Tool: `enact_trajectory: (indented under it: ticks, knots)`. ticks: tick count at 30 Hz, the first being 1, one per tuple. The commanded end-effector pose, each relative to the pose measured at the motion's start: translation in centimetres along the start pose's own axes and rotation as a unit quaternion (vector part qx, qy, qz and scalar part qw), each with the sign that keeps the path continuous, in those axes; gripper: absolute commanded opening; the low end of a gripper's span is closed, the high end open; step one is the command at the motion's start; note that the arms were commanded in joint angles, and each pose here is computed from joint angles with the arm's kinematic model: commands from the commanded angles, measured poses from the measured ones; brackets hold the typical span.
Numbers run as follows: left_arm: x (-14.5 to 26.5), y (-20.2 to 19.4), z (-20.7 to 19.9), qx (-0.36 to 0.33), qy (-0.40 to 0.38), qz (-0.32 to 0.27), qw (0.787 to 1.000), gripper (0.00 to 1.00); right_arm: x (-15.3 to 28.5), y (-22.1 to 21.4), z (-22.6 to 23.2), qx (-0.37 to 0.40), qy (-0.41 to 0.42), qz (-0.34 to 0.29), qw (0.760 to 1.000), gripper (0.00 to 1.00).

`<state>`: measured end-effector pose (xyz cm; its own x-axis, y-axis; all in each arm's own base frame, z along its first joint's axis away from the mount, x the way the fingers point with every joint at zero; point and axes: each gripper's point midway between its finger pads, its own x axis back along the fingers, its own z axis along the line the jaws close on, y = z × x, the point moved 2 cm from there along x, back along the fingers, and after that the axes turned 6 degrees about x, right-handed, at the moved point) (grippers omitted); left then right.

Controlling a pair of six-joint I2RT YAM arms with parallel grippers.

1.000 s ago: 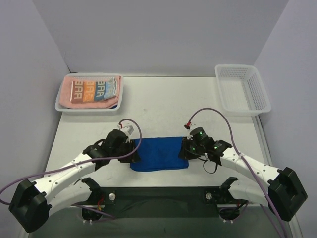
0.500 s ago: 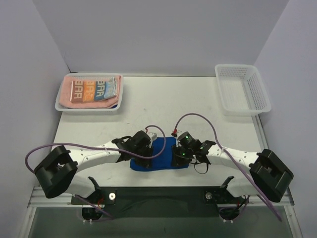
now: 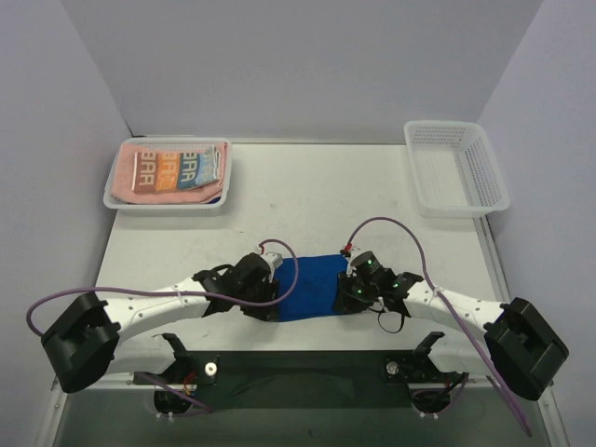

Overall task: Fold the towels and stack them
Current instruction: Fold the towel

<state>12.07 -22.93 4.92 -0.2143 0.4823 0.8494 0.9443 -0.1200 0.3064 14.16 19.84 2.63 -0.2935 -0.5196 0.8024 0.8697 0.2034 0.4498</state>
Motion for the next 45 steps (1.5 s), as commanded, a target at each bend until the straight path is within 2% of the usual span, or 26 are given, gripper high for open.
enact_trajectory:
  ticks: [1,5,9,15,19,21,25,26,29,31,35,36,38,39,45]
  knots:
    - [3.0,3.0,-1.0,-0.003,-0.009,-0.088,0.996,0.45,1.5,0.4,-1.0,0.022,-0.031,-0.009,0.999,0.17]
    - [4.0,3.6,0.0,0.021,-0.001,-0.116,0.993,0.44,2.4,1.4,-1.1,0.026,-0.037,-0.032,0.998,0.17]
    - [2.9,2.7,1.1,0.032,0.003,-0.094,0.995,0.37,2.5,1.1,-1.9,0.02,-0.05,-0.031,0.998,0.17]
    - [0.5,1.0,3.1,0.053,0.045,-0.048,0.996,0.25,1.9,-1.1,-6.1,-0.051,-0.122,-0.016,0.991,0.17]
    - [0.0,0.4,3.7,0.062,0.054,-0.036,0.996,0.25,1.8,-2.2,-7.8,-0.093,-0.15,-0.006,0.984,0.17]
    - [0.3,0.7,3.3,0.062,0.048,-0.038,0.996,0.28,2.2,-2.0,-8.5,-0.117,-0.176,-0.006,0.977,0.16]
    - [2.3,2.9,1.3,0.052,0.014,-0.083,0.995,0.49,3.0,1.0,-6.8,-0.104,-0.14,-0.04,0.984,0.16]
    - [2.8,3.5,0.9,0.052,0.007,-0.096,0.994,0.57,3.3,2.0,-6.3,-0.099,-0.13,-0.054,0.985,0.16]
    - [4.7,6.4,-0.5,0.056,-0.024,-0.151,0.987,0.66,4.7,6.6,-4.0,-0.072,-0.089,-0.109,0.988,0.16]
    - [5.3,8.8,-0.3,0.065,-0.035,-0.179,0.981,0.66,5.1,9.8,-2.8,-0.056,-0.067,-0.14,0.986,0.17]
    - [4.7,12.5,0.5,0.079,-0.045,-0.203,0.975,0.57,4.0,13.7,-2.3,-0.056,-0.046,-0.163,0.984,0.16]
    - [4.5,13.6,0.3,0.071,-0.052,-0.215,0.973,0.48,3.7,14.8,-2.2,-0.054,-0.041,-0.179,0.981,0.16]
    - [3.4,15.1,0.5,0.07,-0.049,-0.213,0.973,0.42,2.4,15.3,-3.0,-0.064,-0.043,-0.175,0.981,0.16]
    - [3.0,15.5,0.5,0.064,-0.046,-0.209,0.975,0.36,2.1,16.1,-3.2,-0.064,-0.04,-0.188,0.979,0.16]
    - [-0.1,16.7,2.6,0.076,-0.006,-0.186,0.979,0.24,-0.7,15.0,-7.6,-0.113,-0.064,-0.173,0.976,0.15]
